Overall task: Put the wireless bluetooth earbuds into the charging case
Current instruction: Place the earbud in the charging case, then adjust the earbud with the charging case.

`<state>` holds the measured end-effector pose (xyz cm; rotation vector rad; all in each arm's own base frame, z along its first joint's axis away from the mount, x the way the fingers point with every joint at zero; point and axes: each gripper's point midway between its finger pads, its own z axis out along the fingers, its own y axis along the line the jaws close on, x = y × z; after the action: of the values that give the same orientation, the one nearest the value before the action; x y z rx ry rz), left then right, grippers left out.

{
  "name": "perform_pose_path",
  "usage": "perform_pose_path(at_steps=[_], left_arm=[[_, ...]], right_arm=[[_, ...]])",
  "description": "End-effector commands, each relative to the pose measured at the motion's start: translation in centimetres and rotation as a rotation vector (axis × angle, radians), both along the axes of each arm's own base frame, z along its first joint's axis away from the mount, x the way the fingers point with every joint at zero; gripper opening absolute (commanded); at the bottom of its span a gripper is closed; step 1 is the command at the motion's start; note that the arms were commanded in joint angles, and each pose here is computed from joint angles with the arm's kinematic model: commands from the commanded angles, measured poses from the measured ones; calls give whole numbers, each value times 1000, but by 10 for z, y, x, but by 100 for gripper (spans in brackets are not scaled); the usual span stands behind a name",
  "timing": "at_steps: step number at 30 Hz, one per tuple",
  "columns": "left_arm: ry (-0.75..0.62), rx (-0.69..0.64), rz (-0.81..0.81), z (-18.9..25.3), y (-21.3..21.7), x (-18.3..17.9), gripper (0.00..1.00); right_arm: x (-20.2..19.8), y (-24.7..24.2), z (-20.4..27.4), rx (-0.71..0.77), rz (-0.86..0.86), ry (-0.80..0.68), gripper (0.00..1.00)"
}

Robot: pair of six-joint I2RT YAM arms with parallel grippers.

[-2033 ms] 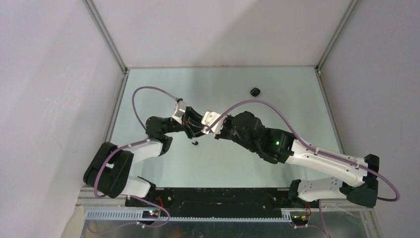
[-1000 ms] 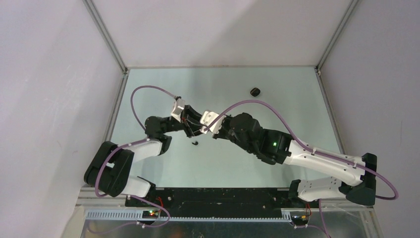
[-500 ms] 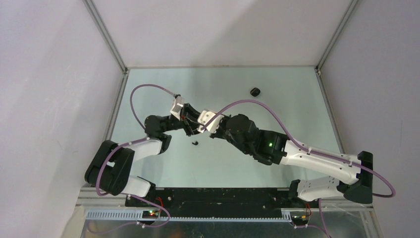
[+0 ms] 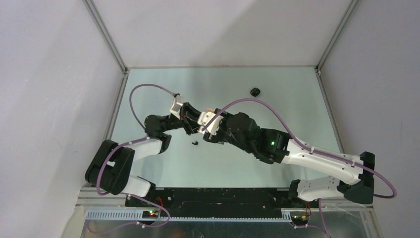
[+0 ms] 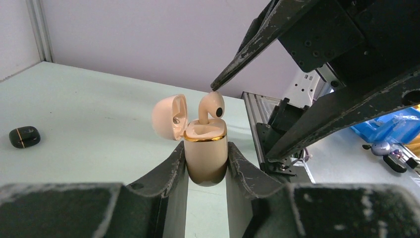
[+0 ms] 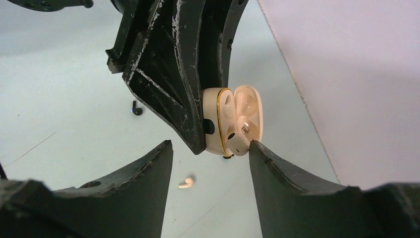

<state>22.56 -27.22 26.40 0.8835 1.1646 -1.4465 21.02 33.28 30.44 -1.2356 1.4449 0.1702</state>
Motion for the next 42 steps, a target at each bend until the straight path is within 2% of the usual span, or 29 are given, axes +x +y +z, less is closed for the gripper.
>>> perform_pose_path(at_steps=[1, 6, 12, 19, 25, 30, 42], left_arm=[[-138, -52, 26, 28, 3, 3, 0], [-173, -41, 8, 28, 4, -3, 0], [-229, -16, -34, 25, 4, -13, 0], [-277, 4, -76, 27, 6, -24, 0], [-293, 7, -88, 28, 6, -28, 0], [-304, 15, -98, 26, 6, -31, 0], [-319, 33, -150, 20, 2, -41, 0]], right_arm=[[-6, -6, 31, 100, 30, 52, 64], [0, -31, 57, 194, 27, 111, 74], [-11, -57, 80, 300, 132, 193, 76], [5, -68, 70, 328, 89, 213, 70], [2, -47, 53, 304, 129, 259, 60], [10, -33, 41, 273, 81, 249, 54], [7, -12, 25, 210, 71, 224, 50]])
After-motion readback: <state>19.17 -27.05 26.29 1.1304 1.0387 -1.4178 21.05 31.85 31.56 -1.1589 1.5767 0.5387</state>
